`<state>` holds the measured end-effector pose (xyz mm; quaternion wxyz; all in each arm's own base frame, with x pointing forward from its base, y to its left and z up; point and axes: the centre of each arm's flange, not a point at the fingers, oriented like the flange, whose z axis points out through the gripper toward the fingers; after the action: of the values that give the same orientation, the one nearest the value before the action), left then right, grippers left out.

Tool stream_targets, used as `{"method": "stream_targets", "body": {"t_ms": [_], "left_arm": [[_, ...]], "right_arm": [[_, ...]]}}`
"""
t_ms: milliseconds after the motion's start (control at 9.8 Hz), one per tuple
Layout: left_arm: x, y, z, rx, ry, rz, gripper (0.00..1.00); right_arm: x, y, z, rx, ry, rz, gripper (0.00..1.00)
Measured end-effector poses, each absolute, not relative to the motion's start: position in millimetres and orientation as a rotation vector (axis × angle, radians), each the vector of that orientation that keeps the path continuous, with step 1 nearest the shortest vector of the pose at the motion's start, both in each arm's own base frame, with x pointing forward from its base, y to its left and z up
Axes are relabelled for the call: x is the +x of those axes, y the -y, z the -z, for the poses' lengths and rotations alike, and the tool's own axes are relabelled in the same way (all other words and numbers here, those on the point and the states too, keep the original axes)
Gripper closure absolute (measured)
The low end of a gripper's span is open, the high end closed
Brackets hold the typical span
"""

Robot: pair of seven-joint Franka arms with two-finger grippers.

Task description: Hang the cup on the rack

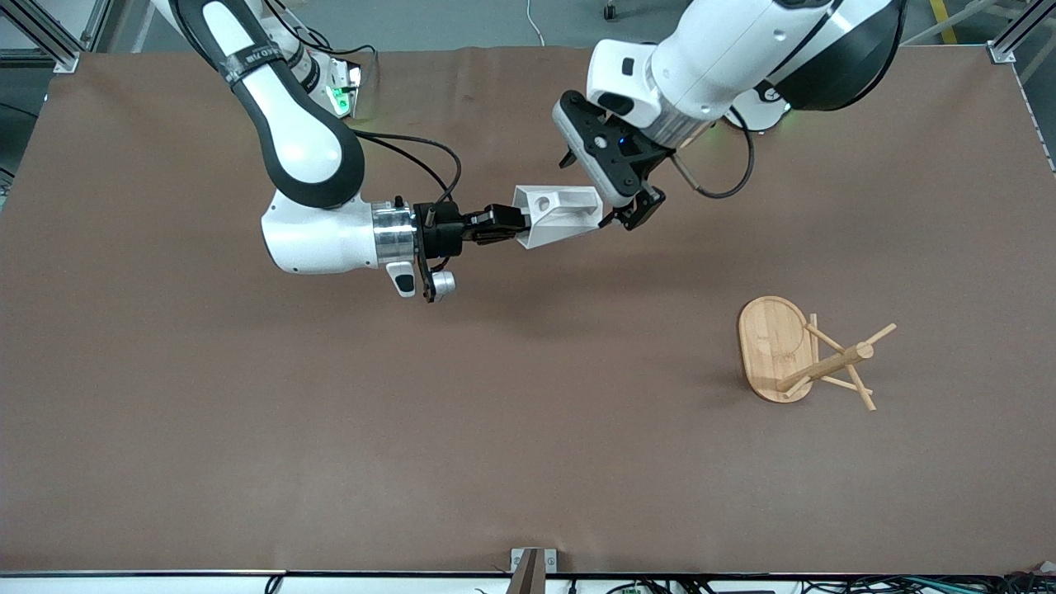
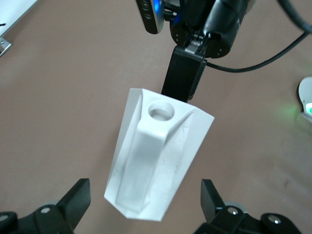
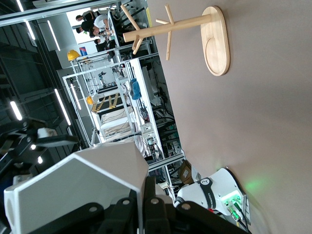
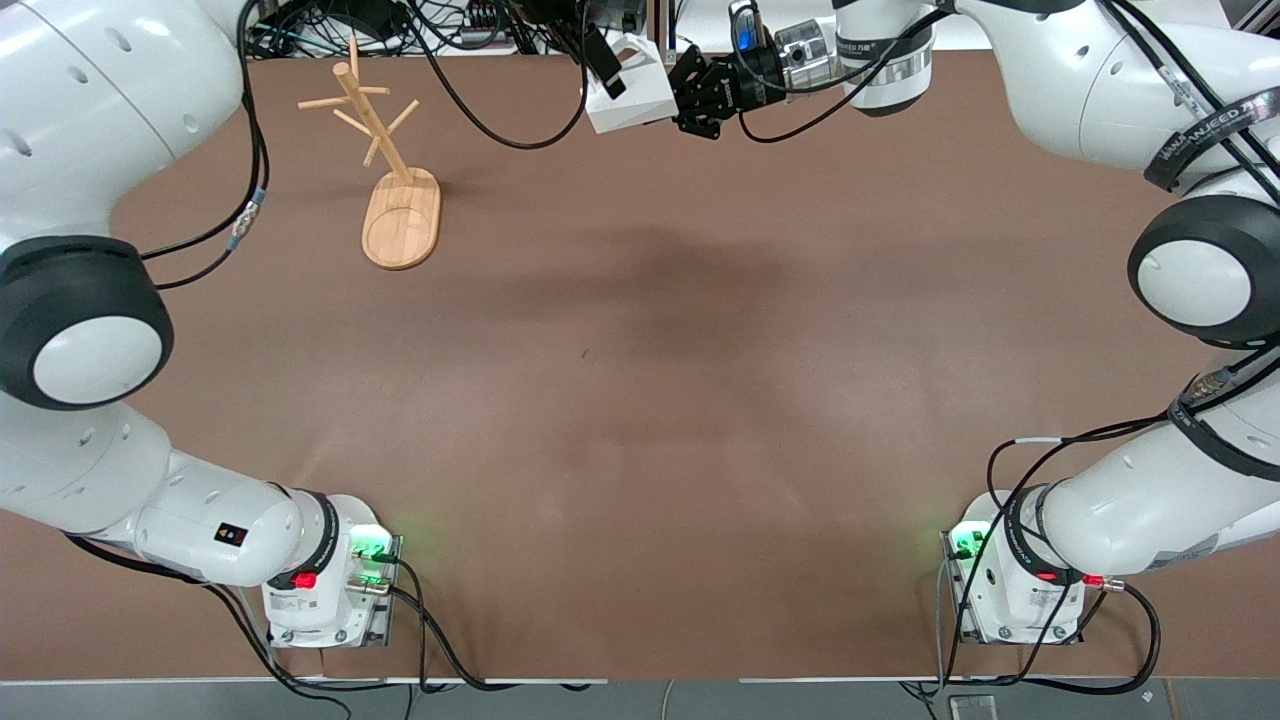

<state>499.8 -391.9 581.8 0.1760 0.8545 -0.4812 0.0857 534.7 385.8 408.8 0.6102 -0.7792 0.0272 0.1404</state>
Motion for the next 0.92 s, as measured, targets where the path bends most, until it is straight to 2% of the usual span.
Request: {"method": "stream_targets", "body": {"t_ms": [612,918], "left_arm": [[499,408,-556,2.318,1.528,-0.209,0.00],[499,409,-552,2.313,1.534,-0.198,0.04]], "right_arm": [[530,-394,-410,-1.792,-0.068,-0.322,0.96],[529,-393,-407,-1.796,-0.074,-0.326,0.96]]}}
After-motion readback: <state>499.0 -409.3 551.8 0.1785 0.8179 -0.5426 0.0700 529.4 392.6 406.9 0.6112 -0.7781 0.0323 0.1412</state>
